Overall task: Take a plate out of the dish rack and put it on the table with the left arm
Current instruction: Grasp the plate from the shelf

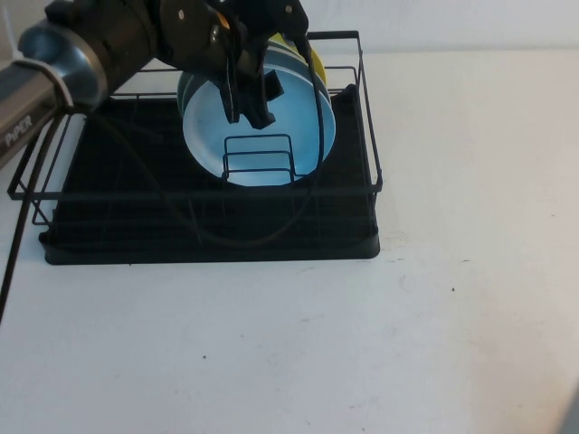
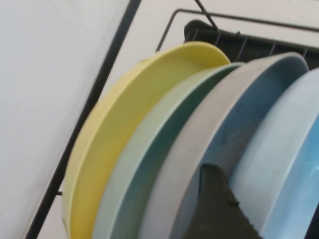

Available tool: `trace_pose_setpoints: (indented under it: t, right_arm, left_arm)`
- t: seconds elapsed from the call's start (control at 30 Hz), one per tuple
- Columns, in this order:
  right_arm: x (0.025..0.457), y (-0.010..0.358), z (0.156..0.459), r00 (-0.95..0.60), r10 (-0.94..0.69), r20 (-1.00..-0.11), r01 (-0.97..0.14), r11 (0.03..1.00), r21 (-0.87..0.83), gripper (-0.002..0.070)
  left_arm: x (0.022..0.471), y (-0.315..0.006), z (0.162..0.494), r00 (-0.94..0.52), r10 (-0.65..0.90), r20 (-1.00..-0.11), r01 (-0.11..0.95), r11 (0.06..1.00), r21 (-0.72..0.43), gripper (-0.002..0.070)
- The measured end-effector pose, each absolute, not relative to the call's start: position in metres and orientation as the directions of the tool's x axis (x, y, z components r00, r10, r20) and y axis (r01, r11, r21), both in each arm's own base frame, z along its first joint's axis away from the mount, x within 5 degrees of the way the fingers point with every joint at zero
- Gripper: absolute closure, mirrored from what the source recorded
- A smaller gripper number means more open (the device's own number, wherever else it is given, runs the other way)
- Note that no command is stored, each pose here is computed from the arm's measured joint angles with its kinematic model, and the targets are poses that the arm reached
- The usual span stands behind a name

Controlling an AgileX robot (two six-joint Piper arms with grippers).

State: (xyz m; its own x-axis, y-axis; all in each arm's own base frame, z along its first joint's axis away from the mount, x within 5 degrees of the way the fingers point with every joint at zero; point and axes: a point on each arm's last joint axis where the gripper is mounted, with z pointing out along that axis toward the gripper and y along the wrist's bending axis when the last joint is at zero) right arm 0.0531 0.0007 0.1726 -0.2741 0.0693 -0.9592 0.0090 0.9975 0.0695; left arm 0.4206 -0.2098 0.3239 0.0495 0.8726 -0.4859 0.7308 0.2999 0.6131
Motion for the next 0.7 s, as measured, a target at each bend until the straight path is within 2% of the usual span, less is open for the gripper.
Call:
trace_pose_setpoints:
  t: [0.1, 0.17, 0.3, 0.5, 0.7]
  right_arm:
    - [0.053, 0.001, 0.173, -0.274, 0.069, -0.959, 0.009, 0.998, 0.069, 0.0696]
    - [0.053, 0.001, 0.173, -0.274, 0.069, -0.959, 0.009, 0.998, 0.069, 0.0696]
    - [0.053, 0.001, 0.173, -0.274, 0.069, -0.959, 0.009, 0.998, 0.069, 0.0696]
    - [0.053, 0.001, 0.173, -0.274, 0.069, -0.959, 0.009, 0.998, 0.069, 0.0696]
    - [0.053, 0.001, 0.173, -0.274, 0.069, -0.959, 0.009, 0.998, 0.069, 0.0696]
  left_arm:
    - [0.424, -0.211, 0.317, 0.049, 0.881, -0.471, 0.732, 0.289, 0.617, 0.0319]
    - [0.426, -0.211, 0.314, 0.05, 0.885, -0.463, 0.731, 0.284, 0.62, 0.037]
    - [0.426, -0.21, 0.315, 0.049, 0.887, -0.459, 0.726, 0.284, 0.626, 0.0568]
    - [0.422, -0.208, 0.325, 0.061, 0.886, -0.459, 0.713, 0.283, 0.642, 0.0577]
    - [0.403, -0.199, 0.37, 0.101, 0.863, -0.495, 0.653, 0.317, 0.688, 0.0594]
